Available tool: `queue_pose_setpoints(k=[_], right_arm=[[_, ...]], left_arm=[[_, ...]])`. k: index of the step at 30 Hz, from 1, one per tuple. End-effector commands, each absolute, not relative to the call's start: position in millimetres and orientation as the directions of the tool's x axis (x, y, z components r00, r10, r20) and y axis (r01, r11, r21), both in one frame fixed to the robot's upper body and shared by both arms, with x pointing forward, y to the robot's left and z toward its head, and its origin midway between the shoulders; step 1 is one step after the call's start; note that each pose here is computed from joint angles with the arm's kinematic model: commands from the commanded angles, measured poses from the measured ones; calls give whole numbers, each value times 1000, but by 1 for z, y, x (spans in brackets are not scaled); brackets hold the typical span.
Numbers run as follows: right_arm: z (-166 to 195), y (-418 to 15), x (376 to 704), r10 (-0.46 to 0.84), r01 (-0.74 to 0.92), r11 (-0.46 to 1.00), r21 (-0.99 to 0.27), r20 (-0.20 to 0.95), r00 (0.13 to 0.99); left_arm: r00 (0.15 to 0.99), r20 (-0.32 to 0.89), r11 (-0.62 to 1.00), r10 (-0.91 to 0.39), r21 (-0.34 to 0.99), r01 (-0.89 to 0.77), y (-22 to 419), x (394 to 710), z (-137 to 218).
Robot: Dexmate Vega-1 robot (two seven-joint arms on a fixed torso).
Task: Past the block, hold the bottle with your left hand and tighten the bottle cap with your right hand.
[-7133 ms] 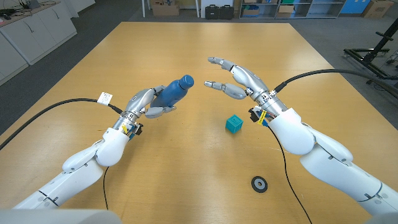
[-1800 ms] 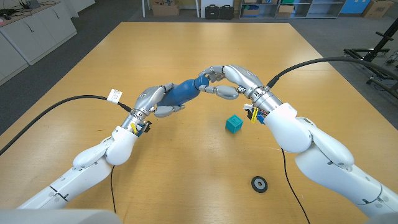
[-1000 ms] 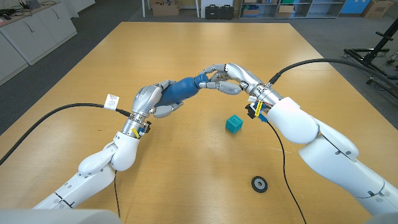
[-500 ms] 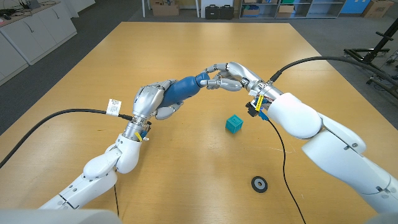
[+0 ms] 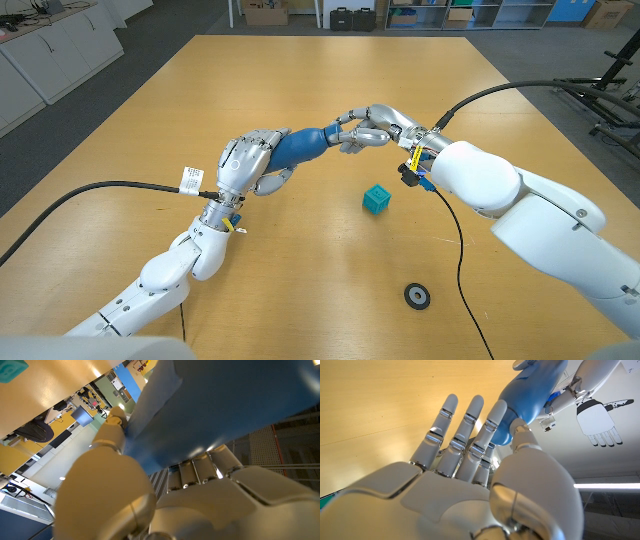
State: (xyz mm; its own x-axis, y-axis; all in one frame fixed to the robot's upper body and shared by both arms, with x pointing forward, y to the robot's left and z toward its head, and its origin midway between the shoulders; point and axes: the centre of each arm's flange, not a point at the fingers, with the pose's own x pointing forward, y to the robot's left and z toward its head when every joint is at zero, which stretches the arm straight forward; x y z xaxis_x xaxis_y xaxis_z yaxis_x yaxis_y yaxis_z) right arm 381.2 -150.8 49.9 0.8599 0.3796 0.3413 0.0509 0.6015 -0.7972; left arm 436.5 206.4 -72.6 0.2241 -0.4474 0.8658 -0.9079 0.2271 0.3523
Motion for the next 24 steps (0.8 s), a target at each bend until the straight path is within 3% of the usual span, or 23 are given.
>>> queue_pose_setpoints(k=[1, 24], right_arm=[[49, -158, 383, 379, -12, 661, -750, 320, 869], [45, -172, 392, 386, -118, 715, -689, 249, 888]], left_arm=[[184, 872, 192, -453, 297, -935, 205, 436, -79], [166, 883, 222, -438, 285, -932, 209, 436, -86]])
